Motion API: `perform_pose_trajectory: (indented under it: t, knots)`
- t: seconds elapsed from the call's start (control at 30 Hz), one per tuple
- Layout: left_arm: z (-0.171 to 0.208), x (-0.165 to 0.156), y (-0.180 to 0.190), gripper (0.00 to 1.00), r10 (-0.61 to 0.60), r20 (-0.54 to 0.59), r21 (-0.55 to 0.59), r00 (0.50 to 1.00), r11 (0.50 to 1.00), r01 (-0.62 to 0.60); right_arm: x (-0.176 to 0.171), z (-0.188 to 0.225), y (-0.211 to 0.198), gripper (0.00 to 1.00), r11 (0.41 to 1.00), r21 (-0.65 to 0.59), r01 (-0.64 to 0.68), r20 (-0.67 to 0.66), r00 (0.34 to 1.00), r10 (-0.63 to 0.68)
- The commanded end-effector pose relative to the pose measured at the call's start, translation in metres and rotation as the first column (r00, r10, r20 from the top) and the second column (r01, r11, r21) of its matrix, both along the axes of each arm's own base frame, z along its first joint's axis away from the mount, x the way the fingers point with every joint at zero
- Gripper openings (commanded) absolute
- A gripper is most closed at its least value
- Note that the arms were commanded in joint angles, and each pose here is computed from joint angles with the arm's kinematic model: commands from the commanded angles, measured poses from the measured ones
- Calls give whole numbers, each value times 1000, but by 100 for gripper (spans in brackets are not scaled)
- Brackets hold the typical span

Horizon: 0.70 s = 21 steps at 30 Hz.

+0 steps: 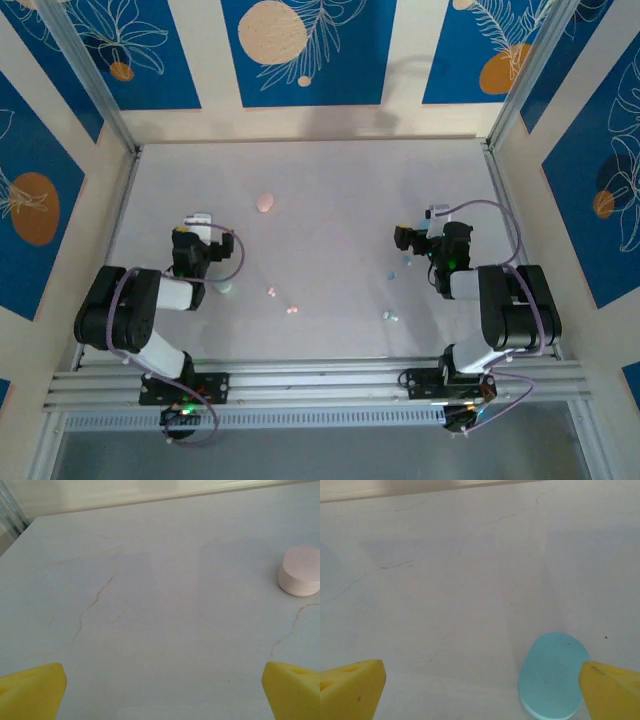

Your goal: Insert the wireless bluetooth earbuds into the charging case

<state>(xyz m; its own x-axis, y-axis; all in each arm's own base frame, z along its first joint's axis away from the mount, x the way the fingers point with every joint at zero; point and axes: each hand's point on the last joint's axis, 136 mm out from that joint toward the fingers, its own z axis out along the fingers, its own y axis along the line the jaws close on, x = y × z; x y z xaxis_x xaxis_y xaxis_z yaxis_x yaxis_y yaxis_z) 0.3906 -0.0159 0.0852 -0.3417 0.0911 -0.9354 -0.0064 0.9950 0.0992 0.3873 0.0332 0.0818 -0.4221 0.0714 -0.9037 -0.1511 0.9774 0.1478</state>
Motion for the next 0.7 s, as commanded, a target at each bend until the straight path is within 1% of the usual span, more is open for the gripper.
perform_pose_trajectory:
  t: [0.0,0.4,0.67]
  knots:
    - [8,5,1,100,-5,19,-3,1000,1000,5,9,13,0,99,1000,0,-5,36,999,5]
    - [7,5,1,100,-4,18,-2,1000,1000,4,9,12,-1,99,1000,4,-7,32,999,7]
    - [7,5,1,100,-6,18,-2,1000,1000,6,8,13,-2,99,999,30,-16,33,999,15]
